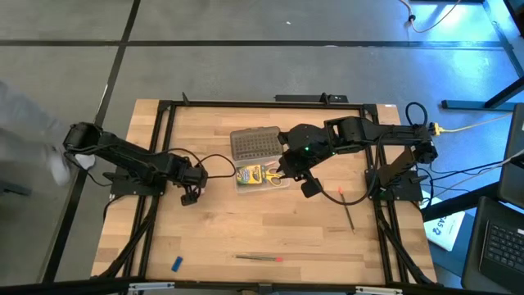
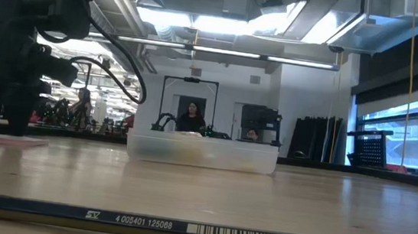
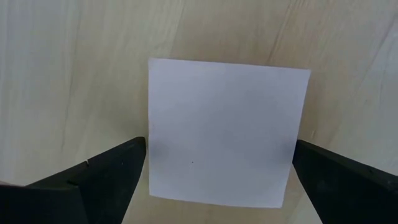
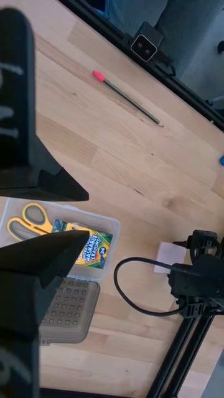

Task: Pack school essentials
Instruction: Put the pink sticky note into the black supply box

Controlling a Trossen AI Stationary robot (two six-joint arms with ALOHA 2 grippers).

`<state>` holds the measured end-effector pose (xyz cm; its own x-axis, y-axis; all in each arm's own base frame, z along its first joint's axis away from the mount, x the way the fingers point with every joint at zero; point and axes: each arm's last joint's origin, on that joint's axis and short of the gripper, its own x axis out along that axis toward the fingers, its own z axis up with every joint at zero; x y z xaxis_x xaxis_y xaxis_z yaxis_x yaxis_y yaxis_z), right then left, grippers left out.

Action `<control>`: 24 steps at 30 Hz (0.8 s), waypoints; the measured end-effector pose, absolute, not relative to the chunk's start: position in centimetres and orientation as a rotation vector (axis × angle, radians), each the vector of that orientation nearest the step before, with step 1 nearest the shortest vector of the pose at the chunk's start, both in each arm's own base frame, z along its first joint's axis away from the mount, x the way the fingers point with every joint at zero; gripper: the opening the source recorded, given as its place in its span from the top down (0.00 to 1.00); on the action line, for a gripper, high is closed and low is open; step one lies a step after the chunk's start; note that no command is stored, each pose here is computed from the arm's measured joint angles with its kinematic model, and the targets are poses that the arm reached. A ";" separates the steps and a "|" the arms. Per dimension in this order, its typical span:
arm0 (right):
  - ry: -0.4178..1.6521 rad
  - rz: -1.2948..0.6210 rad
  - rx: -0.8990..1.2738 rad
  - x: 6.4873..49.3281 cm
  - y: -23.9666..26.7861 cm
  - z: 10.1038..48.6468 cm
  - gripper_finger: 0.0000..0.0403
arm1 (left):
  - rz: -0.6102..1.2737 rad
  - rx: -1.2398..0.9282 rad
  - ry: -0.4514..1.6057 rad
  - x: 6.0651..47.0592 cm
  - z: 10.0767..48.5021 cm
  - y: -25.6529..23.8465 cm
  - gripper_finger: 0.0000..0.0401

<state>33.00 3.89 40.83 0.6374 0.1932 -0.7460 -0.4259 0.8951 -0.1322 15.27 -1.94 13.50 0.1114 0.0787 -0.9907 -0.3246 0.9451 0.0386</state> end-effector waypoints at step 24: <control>0.807 0.360 -0.311 33.0 3.9 40.8 0.78 | 0.363 -0.293 1.384 15.6 13.5 -2.0 0.20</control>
